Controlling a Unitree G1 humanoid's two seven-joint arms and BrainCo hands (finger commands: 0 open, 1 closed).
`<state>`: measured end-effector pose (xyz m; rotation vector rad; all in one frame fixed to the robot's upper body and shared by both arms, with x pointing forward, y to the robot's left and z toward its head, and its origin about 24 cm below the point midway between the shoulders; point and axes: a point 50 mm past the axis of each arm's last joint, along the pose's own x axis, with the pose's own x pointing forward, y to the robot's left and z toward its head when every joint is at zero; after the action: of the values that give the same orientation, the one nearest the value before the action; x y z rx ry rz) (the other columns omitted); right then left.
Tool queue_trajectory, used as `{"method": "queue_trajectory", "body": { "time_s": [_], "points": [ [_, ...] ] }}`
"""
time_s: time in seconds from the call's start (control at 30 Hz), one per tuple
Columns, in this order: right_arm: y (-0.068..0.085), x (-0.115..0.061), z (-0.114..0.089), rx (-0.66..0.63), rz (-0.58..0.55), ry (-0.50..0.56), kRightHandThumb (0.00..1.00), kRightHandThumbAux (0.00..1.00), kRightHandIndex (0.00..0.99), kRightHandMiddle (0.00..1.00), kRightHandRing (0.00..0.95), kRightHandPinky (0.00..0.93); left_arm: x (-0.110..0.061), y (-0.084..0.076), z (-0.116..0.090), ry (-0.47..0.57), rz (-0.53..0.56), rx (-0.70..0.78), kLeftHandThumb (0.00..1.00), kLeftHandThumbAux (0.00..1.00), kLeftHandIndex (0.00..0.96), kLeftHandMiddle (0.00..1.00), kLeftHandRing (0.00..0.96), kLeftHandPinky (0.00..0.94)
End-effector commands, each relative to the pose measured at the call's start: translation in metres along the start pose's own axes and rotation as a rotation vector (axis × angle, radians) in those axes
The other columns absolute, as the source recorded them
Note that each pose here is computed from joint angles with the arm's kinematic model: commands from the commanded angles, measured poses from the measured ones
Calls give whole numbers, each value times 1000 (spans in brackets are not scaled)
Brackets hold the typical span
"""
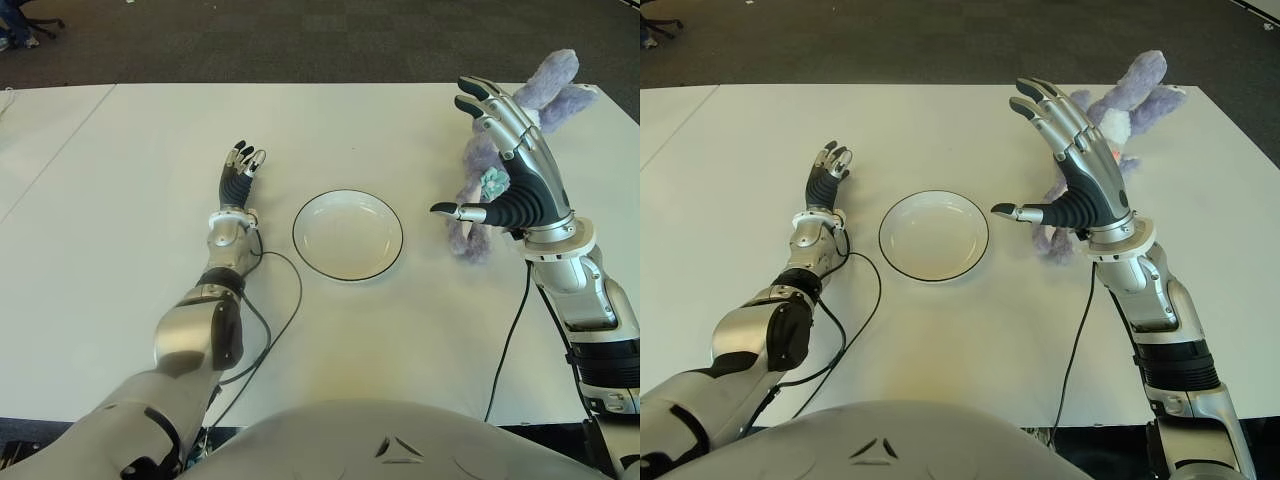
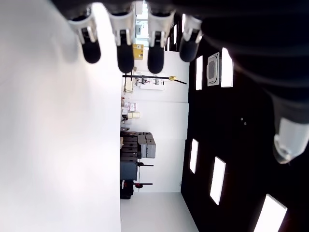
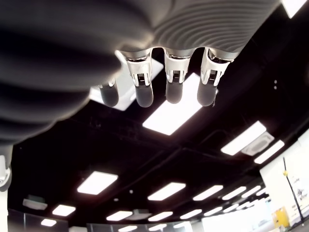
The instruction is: Put the doll into the plate.
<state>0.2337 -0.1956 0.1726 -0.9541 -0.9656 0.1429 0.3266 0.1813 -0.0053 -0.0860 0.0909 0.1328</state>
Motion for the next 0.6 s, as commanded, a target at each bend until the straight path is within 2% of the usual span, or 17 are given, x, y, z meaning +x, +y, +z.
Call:
{"method": "queue_trajectory", "body": {
  "time_s": [0.03,0.23,0.37,0.47,0.6],
  "points": [
    [-2,0,-9,-44,-24,5,154,406,34,0,0,27,-64,9,-89,401,47,-22,0,496,113,145,134,116],
    [-4,6,-25,-107,-51,27,139,396,42,0,0,35,-63,8,-89,399,46,-10,0,492,117,149,139,126],
    [0,9,-47,-120,-63,75,178,407,65,0,0,42,-64,9,-90,407,46,-11,0,486,113,148,132,96],
    [-2,9,-69,-156,-63,124,195,409,77,0,0,39,-64,9,-90,407,46,-13,0,485,111,141,125,97],
    [-5,11,-89,-235,-85,164,189,410,79,9,4,46,-64,9,-90,406,45,-14,0,485,113,135,120,96]
  ]
}}
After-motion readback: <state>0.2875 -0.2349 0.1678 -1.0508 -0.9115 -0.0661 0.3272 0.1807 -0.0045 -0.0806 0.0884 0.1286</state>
